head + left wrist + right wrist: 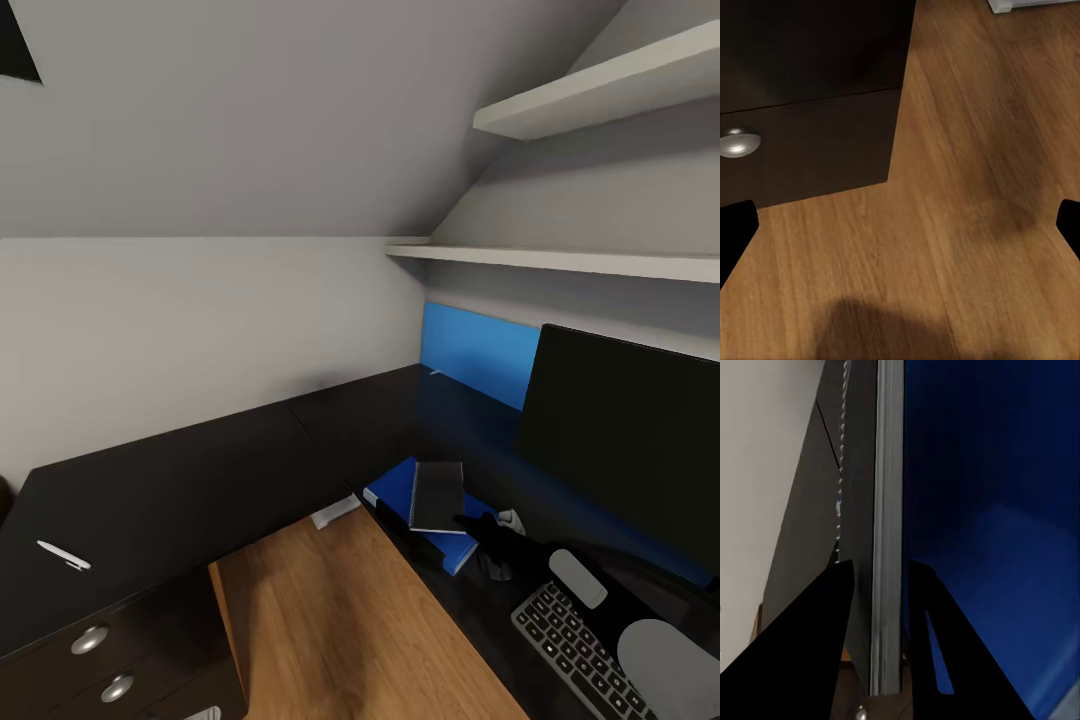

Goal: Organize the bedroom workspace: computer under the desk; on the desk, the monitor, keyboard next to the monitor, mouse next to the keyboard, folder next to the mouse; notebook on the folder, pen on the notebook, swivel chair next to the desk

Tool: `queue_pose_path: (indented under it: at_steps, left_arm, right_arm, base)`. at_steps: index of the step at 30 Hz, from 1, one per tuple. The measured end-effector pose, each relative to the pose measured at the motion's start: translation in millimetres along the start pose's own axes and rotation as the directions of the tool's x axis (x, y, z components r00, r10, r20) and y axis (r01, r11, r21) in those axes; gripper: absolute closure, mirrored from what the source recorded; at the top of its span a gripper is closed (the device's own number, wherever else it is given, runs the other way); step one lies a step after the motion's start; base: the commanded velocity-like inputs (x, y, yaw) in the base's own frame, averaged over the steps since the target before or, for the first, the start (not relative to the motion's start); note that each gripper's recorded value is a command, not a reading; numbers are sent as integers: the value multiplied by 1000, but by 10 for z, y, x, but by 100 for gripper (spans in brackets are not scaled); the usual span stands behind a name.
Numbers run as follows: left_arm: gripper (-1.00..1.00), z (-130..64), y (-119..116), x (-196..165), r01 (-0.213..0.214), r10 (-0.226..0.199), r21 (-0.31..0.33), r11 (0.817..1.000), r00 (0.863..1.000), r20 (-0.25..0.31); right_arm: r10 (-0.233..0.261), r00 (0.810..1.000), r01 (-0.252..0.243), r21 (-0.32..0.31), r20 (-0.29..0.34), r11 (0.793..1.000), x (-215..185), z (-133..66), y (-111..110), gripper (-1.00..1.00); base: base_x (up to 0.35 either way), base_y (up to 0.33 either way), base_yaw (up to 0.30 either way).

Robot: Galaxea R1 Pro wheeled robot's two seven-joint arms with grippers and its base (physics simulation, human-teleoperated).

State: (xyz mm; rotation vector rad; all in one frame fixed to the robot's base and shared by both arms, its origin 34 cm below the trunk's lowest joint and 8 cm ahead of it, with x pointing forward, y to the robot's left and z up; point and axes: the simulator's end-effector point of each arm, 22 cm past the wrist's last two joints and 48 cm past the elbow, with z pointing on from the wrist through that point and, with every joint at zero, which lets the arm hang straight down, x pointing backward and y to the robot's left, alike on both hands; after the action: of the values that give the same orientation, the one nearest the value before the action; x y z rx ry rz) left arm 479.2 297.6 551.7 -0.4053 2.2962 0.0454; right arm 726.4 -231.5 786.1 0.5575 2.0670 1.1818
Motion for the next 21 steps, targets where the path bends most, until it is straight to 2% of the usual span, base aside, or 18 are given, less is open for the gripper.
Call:
queue_pose_path:
  at_steps: [21]
  left_arm:
    - [-100, -1, -2, 2, 2, -2, 0, 1000, 1000, 0]
  right_arm:
    - [-2, 1000, 2, 2, 0, 1000, 1, 1, -4, 100]
  base:
    - [0, 0, 0]
